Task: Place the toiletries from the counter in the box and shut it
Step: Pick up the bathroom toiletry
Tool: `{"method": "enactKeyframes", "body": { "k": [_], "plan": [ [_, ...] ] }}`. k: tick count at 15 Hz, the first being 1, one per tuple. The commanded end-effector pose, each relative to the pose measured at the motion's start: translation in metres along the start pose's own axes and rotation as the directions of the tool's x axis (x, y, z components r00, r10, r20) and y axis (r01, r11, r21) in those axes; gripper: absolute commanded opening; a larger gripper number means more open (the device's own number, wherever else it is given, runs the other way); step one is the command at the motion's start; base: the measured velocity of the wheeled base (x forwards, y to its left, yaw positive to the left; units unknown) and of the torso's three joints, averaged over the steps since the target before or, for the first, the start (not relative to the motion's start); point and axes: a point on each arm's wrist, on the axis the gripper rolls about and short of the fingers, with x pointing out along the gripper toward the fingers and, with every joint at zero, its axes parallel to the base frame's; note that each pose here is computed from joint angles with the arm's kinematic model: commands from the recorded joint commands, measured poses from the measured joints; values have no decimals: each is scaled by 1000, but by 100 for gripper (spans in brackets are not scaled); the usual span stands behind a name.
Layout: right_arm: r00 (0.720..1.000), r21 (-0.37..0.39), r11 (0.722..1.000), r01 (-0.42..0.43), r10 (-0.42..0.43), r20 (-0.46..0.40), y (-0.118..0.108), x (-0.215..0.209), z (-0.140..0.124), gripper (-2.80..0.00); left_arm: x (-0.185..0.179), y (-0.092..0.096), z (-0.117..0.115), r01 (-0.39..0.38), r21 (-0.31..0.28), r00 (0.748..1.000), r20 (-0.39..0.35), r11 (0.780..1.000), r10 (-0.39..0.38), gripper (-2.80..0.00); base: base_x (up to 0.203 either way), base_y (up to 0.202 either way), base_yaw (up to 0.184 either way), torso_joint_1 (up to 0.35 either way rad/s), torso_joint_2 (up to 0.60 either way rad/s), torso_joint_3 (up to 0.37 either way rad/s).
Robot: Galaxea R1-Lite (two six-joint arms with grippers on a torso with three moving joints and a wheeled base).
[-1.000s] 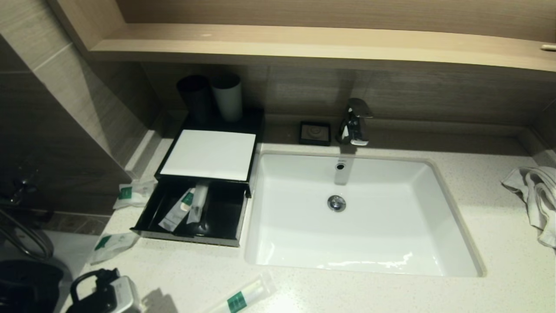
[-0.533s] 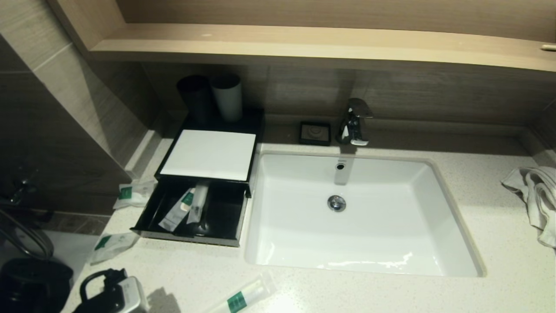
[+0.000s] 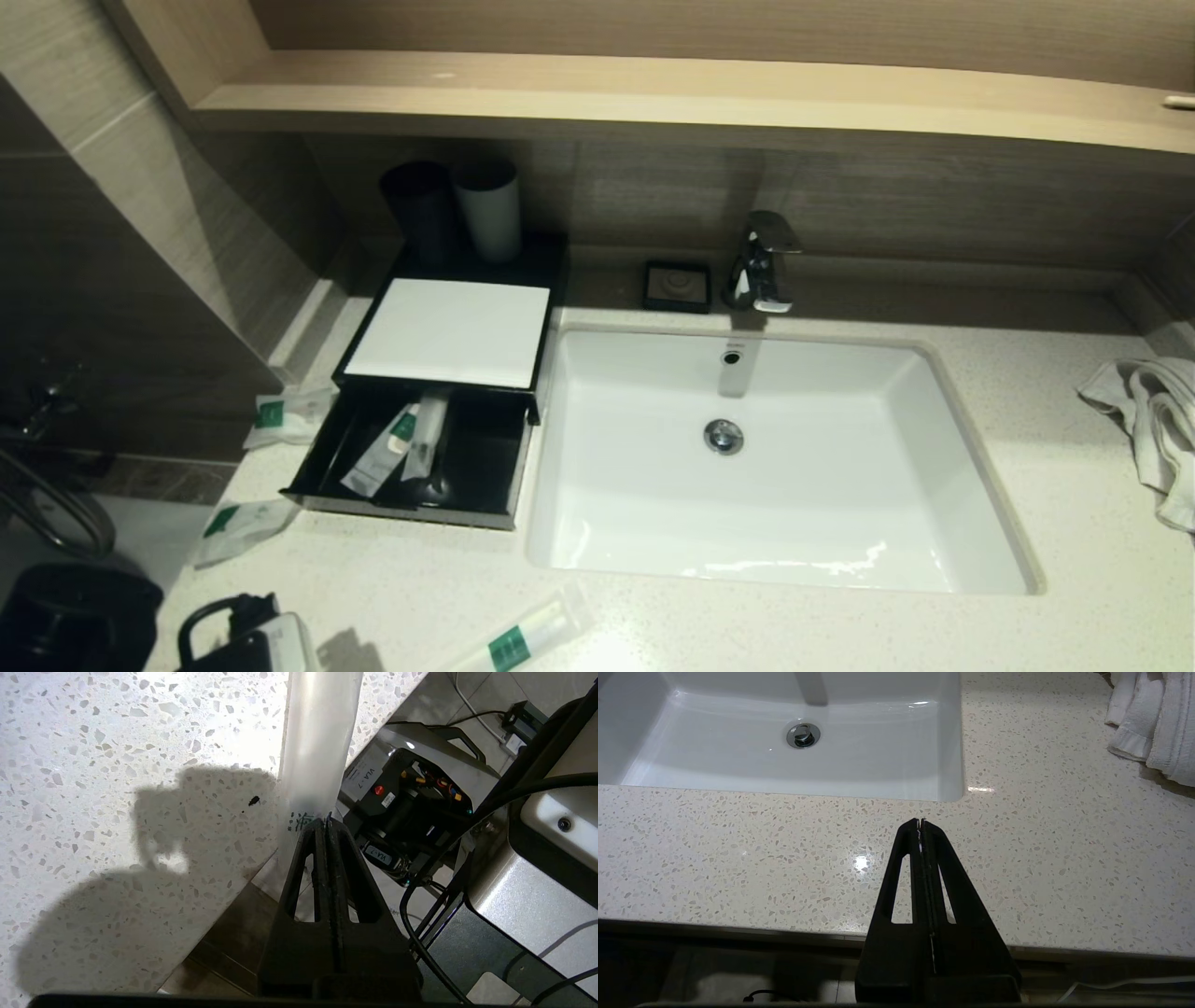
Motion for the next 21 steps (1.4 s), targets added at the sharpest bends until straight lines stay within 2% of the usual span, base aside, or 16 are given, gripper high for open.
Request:
{"method": "enactKeyframes", "body": {
  "k": [1, 10, 11, 21],
  "plan": [
    [1000, 0, 1000, 0, 0, 0, 0, 0, 0, -280, 1, -3, -3, 13, 19, 1000, -8, 1000, -13, -280, 0, 0, 0, 0, 0, 0],
    [1000, 0, 1000, 0, 0, 0, 0, 0, 0, -280, 2, -6, -4, 28, 94, 1000, -15, 995, -27, -280, 0, 0, 0, 0, 0, 0],
    [1000, 0, 1000, 0, 0, 0, 0, 0, 0, -280, 2, -6, -4, 27, 94, 1000, -16, 995, -26, 0, 0, 0, 0, 0, 0, 0],
    [1000, 0, 1000, 0, 0, 0, 0, 0, 0, -280, 4, -11, -2, -17, 141, 998, -58, 990, 25, 0, 0, 0, 0, 0, 0, 0]
  ]
}}
